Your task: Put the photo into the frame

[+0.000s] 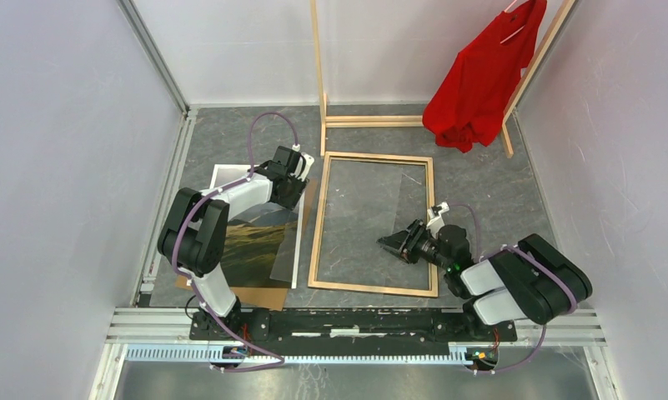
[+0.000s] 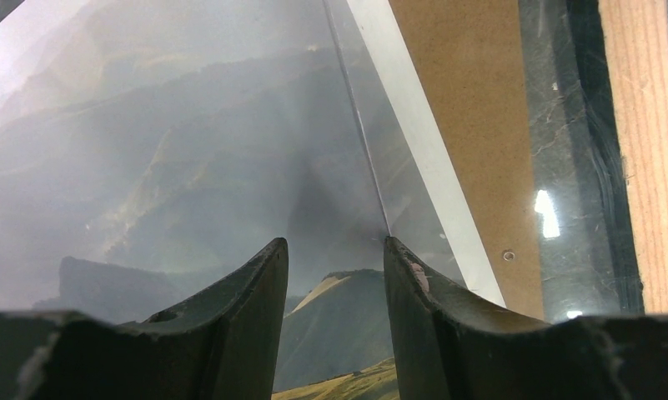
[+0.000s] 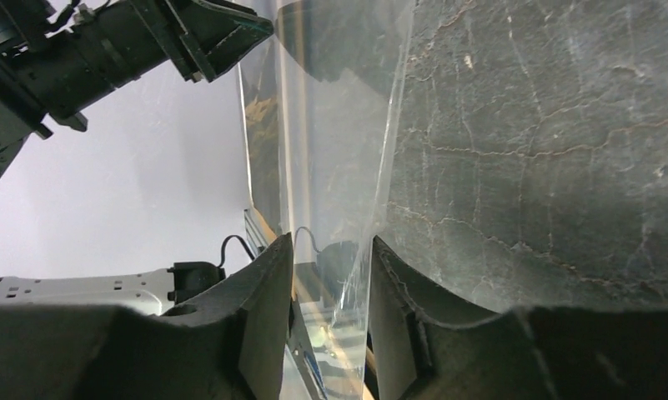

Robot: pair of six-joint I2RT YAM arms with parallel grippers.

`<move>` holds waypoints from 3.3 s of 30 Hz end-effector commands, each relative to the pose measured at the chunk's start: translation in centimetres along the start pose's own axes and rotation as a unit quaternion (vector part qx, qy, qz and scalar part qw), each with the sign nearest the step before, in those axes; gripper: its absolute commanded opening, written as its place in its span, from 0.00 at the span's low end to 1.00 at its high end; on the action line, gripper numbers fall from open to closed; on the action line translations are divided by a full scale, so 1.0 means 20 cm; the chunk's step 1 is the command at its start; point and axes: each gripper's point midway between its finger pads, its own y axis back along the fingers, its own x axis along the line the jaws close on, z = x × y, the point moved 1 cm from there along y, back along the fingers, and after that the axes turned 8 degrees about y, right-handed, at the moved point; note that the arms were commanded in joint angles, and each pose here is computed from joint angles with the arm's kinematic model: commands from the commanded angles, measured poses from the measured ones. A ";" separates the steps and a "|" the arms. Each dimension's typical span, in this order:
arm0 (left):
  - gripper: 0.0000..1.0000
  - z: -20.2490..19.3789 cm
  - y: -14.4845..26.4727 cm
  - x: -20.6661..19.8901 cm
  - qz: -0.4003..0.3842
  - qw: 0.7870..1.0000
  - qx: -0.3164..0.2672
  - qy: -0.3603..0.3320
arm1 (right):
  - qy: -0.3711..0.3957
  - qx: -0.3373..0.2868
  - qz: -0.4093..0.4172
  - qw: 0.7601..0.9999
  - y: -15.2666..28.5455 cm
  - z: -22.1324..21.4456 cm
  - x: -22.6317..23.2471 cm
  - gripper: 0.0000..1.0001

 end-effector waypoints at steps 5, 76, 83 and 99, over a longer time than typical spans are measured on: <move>0.53 -0.03 -0.01 -0.03 -0.017 0.999 0.009 -0.028 | 0.039 -0.013 0.023 0.999 -0.03 0.04 0.05 0.22; 0.80 0.08 0.08 0.00 -0.011 0.999 -0.013 -0.036 | 0.239 -0.014 -0.203 0.950 0.28 0.39 -0.18 0.04; 0.79 0.07 0.09 0.00 -0.010 0.999 -0.012 -0.041 | 0.240 -0.016 -0.208 0.948 0.30 0.41 -0.20 0.04; 0.79 0.06 0.09 0.01 -0.010 0.999 -0.011 -0.044 | 0.249 -0.022 -0.193 0.949 0.30 0.45 -0.14 0.04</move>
